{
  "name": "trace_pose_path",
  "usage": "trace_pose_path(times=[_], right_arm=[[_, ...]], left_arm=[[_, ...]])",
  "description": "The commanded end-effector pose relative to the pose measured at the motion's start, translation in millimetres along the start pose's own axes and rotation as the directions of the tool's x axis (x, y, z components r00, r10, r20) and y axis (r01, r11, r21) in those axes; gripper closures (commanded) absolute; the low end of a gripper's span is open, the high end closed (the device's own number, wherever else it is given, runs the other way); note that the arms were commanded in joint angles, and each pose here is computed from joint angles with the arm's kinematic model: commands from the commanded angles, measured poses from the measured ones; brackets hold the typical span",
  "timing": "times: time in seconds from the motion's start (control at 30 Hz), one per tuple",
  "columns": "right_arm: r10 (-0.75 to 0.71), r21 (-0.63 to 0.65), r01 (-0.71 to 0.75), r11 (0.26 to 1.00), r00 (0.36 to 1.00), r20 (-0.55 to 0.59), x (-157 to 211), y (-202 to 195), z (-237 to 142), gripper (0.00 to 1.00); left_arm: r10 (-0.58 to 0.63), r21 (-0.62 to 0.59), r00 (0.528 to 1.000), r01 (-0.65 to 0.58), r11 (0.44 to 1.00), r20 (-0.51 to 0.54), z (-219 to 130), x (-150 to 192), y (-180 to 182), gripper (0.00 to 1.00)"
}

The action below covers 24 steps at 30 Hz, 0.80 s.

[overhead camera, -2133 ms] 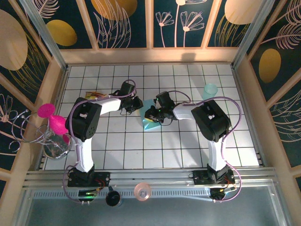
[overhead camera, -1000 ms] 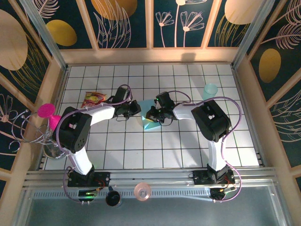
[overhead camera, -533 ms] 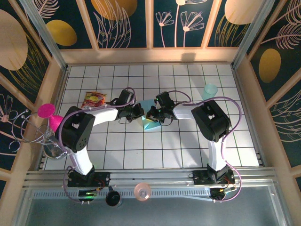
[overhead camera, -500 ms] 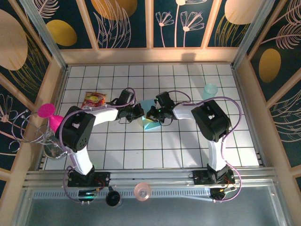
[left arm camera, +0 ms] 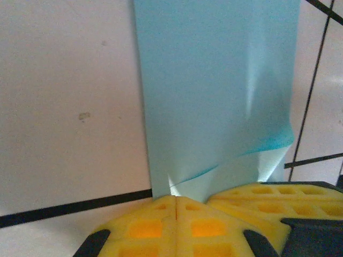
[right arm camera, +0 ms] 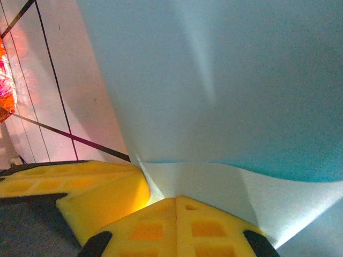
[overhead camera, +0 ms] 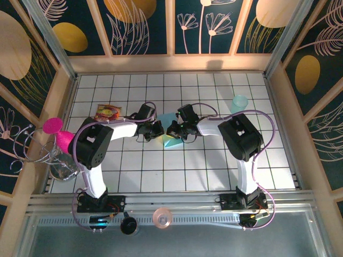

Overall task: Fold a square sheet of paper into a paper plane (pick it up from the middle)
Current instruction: Fold the triangle a second time at the center of the table.

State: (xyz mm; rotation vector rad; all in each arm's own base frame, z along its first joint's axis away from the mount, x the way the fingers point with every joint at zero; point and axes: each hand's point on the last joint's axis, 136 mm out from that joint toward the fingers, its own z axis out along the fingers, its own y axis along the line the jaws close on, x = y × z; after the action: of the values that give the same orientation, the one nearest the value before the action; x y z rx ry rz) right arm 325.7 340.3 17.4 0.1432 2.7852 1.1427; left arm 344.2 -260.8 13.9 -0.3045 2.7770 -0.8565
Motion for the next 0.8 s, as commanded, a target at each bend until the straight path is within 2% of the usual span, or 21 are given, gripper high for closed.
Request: trace_pose_path(times=[0.0, 0.13, 0.3, 0.77], right_arm=[[0.047, 0.129, -0.042, 0.991, 0.998, -0.034, 14, -38, 7, 0.97], [0.014, 0.049, -0.013, 0.999, 1.0, -0.007, 4, -13, -4, 0.96], [-0.054, -0.069, 0.059, 0.996, 0.995, 0.083, -21, 28, -29, 0.95], [-0.038, 0.027, 0.035, 0.999, 0.996, 0.083, -30, -9, -9, 0.96]], left_arm=[[0.006, -0.068, 1.0, -0.006, 0.998, -0.01, 5, 2, 12, 1.0], [-0.004, -0.118, 1.0, 0.002, 0.993, -0.018, 7, 5, 24, 1.0], [-0.006, -0.139, 0.999, 0.001, 0.99, -0.033, 9, 9, 30, 1.0], [0.002, -0.136, 0.999, -0.007, 0.991, -0.034, 8, 7, 27, 1.0]])
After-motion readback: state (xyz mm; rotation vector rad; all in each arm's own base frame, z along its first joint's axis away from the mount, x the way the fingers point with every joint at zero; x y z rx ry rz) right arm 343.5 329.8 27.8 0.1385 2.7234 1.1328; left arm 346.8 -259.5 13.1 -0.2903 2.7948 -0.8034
